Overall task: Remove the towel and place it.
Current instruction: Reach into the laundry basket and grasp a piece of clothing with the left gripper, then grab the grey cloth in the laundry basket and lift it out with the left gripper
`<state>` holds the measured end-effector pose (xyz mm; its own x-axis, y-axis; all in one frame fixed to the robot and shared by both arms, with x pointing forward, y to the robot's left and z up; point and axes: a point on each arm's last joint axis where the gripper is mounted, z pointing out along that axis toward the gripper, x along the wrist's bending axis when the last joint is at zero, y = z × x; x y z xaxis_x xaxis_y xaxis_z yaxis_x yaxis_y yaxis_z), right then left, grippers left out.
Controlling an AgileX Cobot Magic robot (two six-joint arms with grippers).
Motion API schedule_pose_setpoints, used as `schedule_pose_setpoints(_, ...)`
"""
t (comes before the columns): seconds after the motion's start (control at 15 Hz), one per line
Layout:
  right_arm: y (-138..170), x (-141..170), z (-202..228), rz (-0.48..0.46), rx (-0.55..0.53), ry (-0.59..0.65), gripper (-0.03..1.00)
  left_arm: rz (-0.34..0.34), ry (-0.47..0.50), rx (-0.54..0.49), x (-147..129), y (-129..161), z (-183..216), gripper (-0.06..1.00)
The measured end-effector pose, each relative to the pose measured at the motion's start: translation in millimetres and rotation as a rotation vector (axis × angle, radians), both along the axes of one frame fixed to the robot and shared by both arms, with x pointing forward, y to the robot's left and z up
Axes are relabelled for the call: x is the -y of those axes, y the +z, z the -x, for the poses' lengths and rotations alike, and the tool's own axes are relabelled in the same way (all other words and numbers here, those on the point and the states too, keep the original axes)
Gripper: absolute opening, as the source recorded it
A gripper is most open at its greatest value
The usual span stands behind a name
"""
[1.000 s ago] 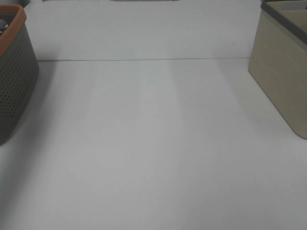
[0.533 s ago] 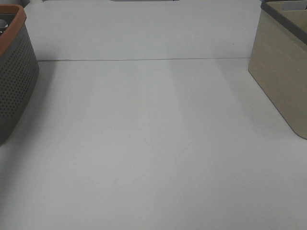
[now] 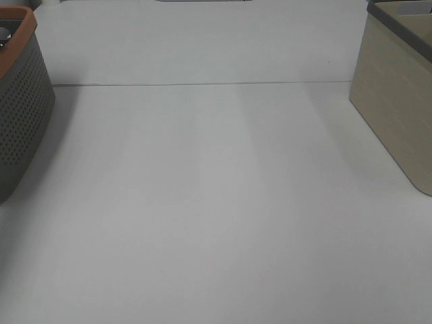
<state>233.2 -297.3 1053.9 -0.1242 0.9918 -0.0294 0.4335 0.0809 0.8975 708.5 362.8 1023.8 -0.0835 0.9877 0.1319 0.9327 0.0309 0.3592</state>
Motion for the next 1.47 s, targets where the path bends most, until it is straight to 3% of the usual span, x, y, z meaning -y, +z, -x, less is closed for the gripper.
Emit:
schedule_pose_setpoints(0.27,0,0,0,0.0,0.0,-0.001,0.74,-0.013,0.042,0.001,-3,-12,-6,0.72)
schedule_pose_setpoints(0.53,0,0,0,0.0,0.0,-0.001,0.74,-0.032,0.053,-0.004,-5,-13,-5,0.64)
schedule_pose_setpoints(0.93,0,0,0,-0.001,0.0,-0.001,0.74,-0.048,0.058,-0.05,-7,-23,-5,0.6)
schedule_pose_setpoints(1.13,0,0,0,-0.001,0.0,-0.001,0.74,-0.075,0.077,-0.047,-10,-23,-5,0.48)
schedule_pose_setpoints(1.33,0,0,0,-0.002,0.0,-0.002,0.74,-0.091,0.095,-0.044,-12,-22,-5,0.11)
schedule_pose_setpoints(1.4,0,0,0,-0.003,0.0,-0.002,0.74,-0.093,0.098,-0.037,-12,-22,-6,0.02)
schedule_pose_setpoints(1.47,0,0,0,-0.008,-0.001,-0.005,0.74,-0.088,0.11,-0.012,-12,-21,-7,0.0)
